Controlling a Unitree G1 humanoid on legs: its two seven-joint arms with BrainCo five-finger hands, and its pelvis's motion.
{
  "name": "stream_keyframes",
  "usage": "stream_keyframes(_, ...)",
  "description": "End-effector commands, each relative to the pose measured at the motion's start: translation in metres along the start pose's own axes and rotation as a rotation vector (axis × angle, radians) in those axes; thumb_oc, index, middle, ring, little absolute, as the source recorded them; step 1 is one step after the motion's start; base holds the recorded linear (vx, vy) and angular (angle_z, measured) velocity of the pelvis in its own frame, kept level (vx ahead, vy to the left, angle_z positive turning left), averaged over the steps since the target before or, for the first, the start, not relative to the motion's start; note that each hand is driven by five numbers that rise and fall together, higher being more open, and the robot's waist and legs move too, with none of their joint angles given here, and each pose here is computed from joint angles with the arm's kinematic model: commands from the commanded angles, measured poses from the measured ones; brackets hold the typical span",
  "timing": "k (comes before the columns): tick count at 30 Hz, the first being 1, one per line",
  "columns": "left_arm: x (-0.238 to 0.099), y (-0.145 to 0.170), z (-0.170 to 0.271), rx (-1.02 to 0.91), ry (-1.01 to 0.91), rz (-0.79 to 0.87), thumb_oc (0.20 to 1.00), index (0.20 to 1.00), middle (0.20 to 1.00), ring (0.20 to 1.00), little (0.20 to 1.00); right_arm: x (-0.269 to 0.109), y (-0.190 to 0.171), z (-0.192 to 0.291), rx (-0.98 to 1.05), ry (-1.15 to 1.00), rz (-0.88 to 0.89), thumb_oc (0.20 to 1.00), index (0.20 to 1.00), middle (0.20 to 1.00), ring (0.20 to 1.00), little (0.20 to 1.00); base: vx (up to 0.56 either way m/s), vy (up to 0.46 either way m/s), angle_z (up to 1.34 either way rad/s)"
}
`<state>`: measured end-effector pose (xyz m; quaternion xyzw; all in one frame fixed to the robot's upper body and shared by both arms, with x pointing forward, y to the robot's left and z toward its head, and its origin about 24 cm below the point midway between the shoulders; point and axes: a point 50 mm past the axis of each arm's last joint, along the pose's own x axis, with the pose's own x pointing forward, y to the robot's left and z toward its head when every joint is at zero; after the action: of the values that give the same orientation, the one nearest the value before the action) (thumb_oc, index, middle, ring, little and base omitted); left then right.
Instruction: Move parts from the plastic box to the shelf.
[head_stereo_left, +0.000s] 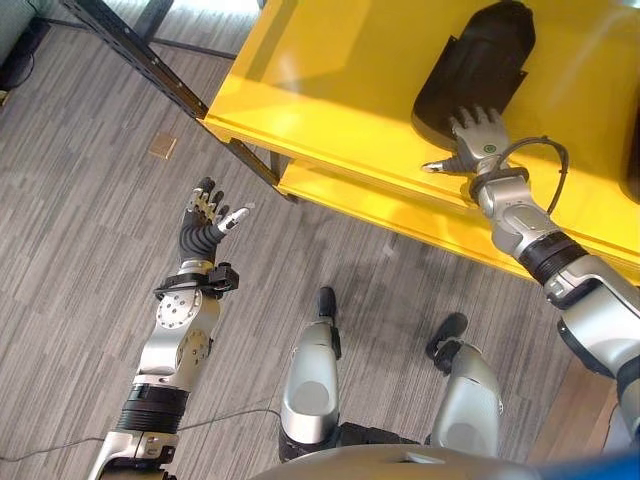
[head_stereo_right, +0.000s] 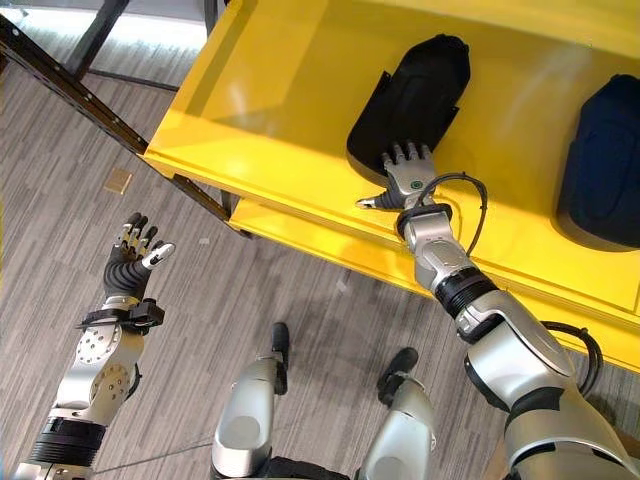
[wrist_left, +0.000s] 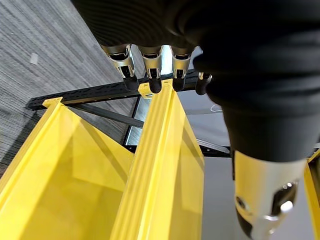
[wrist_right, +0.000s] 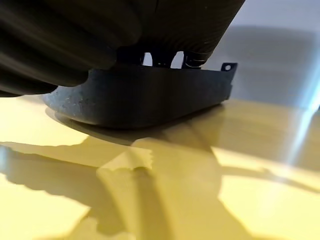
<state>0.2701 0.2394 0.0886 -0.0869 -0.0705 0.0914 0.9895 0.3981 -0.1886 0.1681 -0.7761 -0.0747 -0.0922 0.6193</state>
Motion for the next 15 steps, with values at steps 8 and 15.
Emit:
stream_keyframes(8,0.003,-0.006,0.018,0.004,-0.100,-0.016,1.000,1.000,1.000,1.000,1.000,0.008,-0.025,-0.013,0.067,0.044,-0.225,1.000,1.000,1.000,1.000,1.000,0.00,0.000,0.00)
stream_keyframes(15,0.003,-0.007,0.021,-0.005,-0.103,0.000,1.000,1.000,1.000,1.000,1.000,0.006,-0.047,0.005,0.110,-0.108,-0.320,1.000,1.000,1.000,1.000,1.000,0.00,0.018,-0.07)
